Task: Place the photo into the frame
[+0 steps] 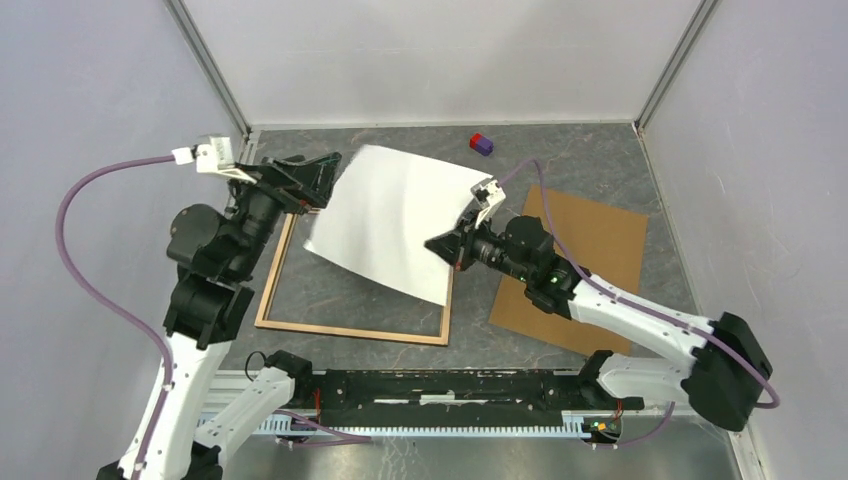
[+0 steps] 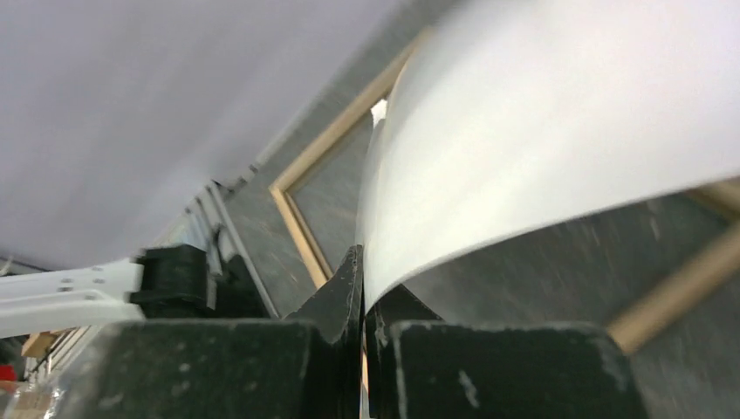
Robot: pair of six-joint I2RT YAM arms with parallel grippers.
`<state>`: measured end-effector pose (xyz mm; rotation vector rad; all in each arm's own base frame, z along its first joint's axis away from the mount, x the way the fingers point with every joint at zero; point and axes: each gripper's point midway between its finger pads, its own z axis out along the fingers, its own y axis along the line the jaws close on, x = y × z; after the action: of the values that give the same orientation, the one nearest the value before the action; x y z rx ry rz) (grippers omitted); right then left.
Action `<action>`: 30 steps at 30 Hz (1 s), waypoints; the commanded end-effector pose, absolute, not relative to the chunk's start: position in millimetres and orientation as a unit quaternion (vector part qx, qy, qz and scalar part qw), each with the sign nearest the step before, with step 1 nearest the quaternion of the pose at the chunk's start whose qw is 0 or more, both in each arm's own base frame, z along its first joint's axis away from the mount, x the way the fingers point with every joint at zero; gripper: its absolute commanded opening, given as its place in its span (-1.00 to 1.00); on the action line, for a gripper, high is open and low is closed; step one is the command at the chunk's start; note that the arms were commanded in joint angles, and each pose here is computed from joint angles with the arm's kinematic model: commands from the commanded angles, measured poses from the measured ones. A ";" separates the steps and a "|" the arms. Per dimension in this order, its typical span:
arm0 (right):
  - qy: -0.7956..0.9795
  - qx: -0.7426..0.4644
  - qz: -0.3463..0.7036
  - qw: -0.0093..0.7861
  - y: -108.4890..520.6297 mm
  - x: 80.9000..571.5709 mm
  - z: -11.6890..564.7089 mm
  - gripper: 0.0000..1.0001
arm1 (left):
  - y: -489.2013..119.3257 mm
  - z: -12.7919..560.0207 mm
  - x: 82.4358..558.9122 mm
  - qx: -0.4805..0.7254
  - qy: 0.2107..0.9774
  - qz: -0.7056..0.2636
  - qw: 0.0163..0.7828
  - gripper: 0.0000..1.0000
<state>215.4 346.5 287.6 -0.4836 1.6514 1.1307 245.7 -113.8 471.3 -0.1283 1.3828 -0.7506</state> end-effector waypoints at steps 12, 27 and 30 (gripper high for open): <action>0.814 -0.090 0.535 0.207 297.4 211.5 102.4 -1.00 | -127.4 405.2 299.0 -0.014 0.697 -0.269 0.665 1.00; 0.831 -0.081 0.509 0.209 329.6 237.3 91.7 -1.00 | -136.0 385.8 317.8 -0.024 0.711 -0.313 0.629 1.00; 0.834 -0.064 0.504 0.216 339.2 244.1 90.3 -1.00 | -136.4 385.9 317.8 -0.025 0.710 -0.316 0.629 0.99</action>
<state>225.0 322.5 79.0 -0.2260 2.3710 1.4212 318.2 -132.2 369.6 -0.0577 1.6881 -0.6680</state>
